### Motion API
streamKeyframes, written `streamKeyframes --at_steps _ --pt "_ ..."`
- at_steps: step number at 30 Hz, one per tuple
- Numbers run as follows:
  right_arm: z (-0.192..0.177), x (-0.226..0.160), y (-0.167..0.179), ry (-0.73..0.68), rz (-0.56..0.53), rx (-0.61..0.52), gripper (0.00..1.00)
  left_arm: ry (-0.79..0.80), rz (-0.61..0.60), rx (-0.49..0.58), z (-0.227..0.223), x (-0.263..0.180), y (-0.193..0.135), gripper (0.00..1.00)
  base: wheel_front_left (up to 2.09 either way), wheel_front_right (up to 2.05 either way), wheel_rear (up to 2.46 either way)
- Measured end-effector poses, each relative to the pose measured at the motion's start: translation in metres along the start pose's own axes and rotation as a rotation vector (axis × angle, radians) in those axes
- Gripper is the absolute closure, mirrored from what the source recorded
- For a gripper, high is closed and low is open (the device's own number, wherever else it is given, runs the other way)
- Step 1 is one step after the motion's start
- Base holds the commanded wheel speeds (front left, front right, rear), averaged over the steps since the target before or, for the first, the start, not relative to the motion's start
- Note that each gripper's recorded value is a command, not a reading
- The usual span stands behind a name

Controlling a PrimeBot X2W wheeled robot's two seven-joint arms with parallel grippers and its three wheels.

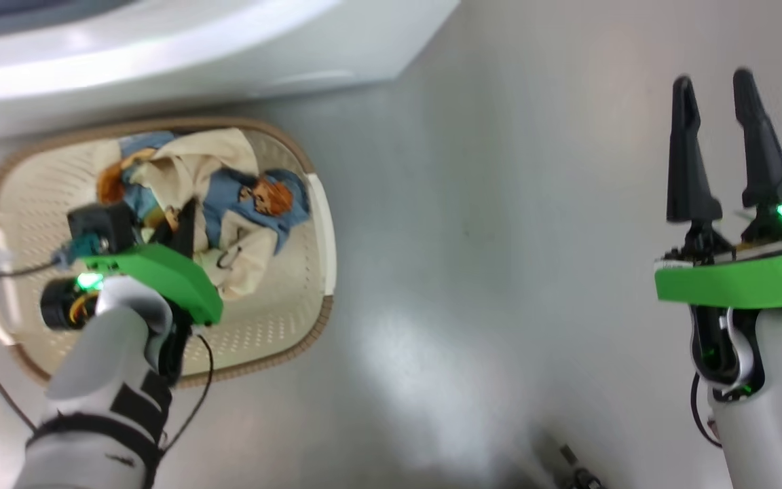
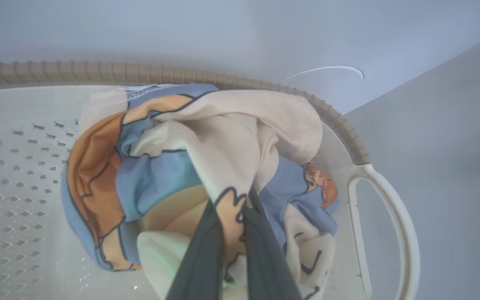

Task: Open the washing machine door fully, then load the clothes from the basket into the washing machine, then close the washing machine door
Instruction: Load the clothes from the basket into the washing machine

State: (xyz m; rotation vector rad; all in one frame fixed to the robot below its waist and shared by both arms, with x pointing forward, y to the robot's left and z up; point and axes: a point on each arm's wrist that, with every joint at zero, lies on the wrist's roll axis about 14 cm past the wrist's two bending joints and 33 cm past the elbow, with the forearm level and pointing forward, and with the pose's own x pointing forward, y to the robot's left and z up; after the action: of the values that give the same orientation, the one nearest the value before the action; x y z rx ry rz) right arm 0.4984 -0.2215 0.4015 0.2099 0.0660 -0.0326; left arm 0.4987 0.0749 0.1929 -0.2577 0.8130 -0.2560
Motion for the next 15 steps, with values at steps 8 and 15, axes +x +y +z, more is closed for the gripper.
streamKeyframes --at_steps 8,15 --pt "0.024 -0.014 0.010 -0.036 0.020 0.013 0.00 -0.120 -0.005 0.009 0.035 -0.038 -0.001 1.00 0.00 0.00 0.00" --pt "0.042 -0.037 0.016 -0.055 0.028 0.023 0.00 -0.247 -0.003 0.049 0.064 -0.083 -0.003 1.00 0.00 0.00 0.00"
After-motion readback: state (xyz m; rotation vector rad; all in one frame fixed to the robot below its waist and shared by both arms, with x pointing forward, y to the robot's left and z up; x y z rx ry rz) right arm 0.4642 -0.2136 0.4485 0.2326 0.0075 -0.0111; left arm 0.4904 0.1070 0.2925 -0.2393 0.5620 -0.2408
